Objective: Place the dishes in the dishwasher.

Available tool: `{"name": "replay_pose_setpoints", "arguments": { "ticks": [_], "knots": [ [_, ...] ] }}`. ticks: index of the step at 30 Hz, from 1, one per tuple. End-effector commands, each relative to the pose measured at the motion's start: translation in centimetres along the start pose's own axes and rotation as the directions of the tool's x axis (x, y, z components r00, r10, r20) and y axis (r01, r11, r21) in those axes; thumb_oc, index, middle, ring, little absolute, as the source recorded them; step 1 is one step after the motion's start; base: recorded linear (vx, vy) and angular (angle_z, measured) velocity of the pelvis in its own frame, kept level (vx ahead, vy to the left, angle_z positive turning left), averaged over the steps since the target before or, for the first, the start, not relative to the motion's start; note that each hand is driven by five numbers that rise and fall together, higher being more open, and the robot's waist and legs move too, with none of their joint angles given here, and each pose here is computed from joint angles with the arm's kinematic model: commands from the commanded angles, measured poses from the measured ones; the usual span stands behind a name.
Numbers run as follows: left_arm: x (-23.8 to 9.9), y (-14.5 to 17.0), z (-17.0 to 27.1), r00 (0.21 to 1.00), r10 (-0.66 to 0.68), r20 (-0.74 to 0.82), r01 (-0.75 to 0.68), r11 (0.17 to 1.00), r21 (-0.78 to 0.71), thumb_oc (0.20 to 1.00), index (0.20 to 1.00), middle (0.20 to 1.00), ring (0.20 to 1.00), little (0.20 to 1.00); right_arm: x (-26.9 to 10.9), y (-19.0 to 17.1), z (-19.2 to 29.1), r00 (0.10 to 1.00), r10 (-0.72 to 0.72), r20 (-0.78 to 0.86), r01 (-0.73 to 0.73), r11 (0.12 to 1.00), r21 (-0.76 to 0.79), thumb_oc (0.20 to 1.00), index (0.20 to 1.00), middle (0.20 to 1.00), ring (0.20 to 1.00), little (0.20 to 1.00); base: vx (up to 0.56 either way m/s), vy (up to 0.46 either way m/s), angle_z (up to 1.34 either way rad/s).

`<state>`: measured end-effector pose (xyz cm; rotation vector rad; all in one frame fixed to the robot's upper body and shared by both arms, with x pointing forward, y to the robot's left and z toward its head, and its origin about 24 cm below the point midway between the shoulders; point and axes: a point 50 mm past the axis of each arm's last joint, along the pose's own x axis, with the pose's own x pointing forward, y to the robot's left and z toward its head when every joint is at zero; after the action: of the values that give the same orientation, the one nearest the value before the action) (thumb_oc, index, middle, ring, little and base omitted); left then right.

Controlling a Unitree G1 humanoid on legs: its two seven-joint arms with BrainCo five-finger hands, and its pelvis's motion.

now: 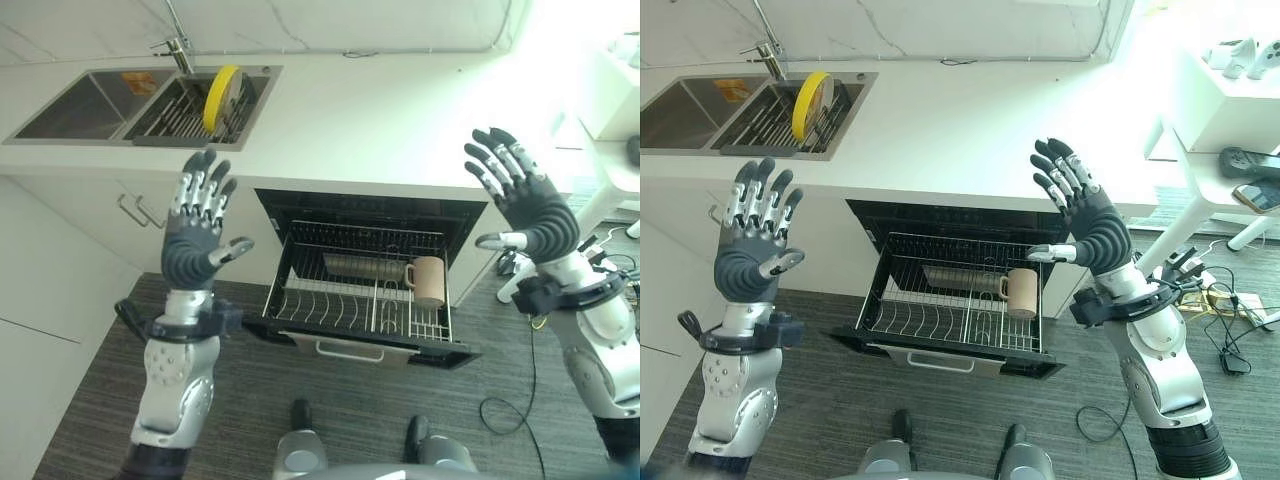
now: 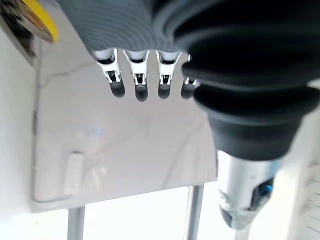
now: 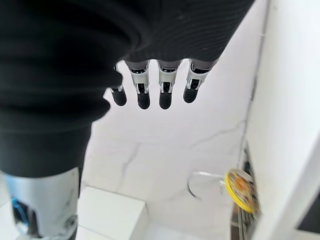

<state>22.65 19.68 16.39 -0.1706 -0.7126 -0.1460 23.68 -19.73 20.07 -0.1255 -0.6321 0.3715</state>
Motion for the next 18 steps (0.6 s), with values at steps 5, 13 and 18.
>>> {"name": "replay_pose_setpoints", "arguments": {
  "ticks": [5,13,18],
  "knots": [
    [1.0,0.2,2.6,0.989,-0.046,0.141,0.05,0.998,-0.026,1.0,1.0,1.0,1.0,1.0,2.8,-0.4,4.6,0.976,0.034,0.215,-0.008,0.993,-0.117,1.0,1.0,1.0,1.0,1.0,-0.19,0.749,-0.47],
    [2.9,-0.6,3.0,0.963,-0.253,0.098,0.254,0.967,0.003,1.0,1.0,1.0,1.0,1.0,0.0,-1.0,3.6,0.949,-0.162,0.272,0.176,0.984,-0.028,1.0,1.0,1.0,1.0,1.0,-0.19,0.594,-0.17],
    [3.0,-1.7,2.4,0.963,-0.249,0.101,0.251,0.968,-0.009,1.0,1.0,1.0,1.0,1.0,-1.0,-0.8,3.5,0.959,-0.157,0.238,0.17,0.985,-0.036,1.0,1.0,1.0,1.0,1.0,-0.04,0.27,-0.26]
  ]
}}
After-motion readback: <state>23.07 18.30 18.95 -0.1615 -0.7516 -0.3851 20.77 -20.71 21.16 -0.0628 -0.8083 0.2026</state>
